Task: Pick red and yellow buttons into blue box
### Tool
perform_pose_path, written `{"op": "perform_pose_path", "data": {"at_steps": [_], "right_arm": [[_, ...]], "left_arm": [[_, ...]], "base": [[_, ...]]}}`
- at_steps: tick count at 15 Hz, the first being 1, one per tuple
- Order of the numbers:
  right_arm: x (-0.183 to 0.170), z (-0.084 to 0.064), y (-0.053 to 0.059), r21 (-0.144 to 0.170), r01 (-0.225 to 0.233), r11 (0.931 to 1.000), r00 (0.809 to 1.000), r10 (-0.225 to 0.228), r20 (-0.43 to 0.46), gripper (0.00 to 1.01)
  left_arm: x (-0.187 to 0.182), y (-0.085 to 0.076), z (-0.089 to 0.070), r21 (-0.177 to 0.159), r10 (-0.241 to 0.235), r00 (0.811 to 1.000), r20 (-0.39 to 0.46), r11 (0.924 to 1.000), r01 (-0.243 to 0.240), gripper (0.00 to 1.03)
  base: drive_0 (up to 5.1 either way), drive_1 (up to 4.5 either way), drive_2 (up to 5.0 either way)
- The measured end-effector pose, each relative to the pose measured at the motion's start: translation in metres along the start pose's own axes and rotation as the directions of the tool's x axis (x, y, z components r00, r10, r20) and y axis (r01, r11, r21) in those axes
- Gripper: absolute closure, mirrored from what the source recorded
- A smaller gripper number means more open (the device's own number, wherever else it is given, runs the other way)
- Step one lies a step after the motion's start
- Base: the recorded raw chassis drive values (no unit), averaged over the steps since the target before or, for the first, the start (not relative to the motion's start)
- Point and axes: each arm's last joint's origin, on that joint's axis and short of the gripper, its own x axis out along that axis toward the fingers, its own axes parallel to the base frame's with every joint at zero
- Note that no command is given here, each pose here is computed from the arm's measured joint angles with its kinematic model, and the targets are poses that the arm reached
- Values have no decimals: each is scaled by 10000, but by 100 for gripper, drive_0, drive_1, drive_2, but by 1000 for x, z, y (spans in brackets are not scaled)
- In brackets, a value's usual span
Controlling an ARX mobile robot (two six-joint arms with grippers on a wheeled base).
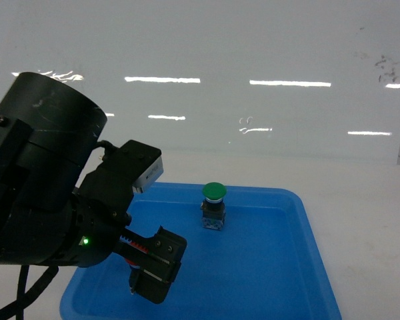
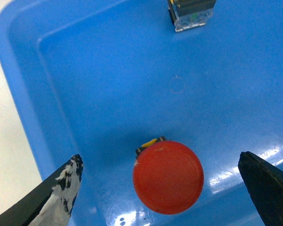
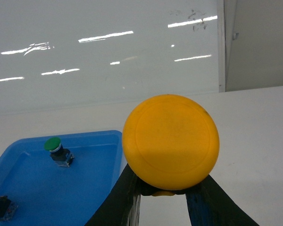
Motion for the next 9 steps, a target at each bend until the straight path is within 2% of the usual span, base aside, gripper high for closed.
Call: {"op": "perform_pose_path", "data": {"at_steps": [9], "right_arm": [[0,0,0,0,1,10000,10000,-1,-4,81]], "left_arm": [[1,-4,2,-156,-106,9999,-5,9998,106,5]], "base": [[0,0,0]]}}
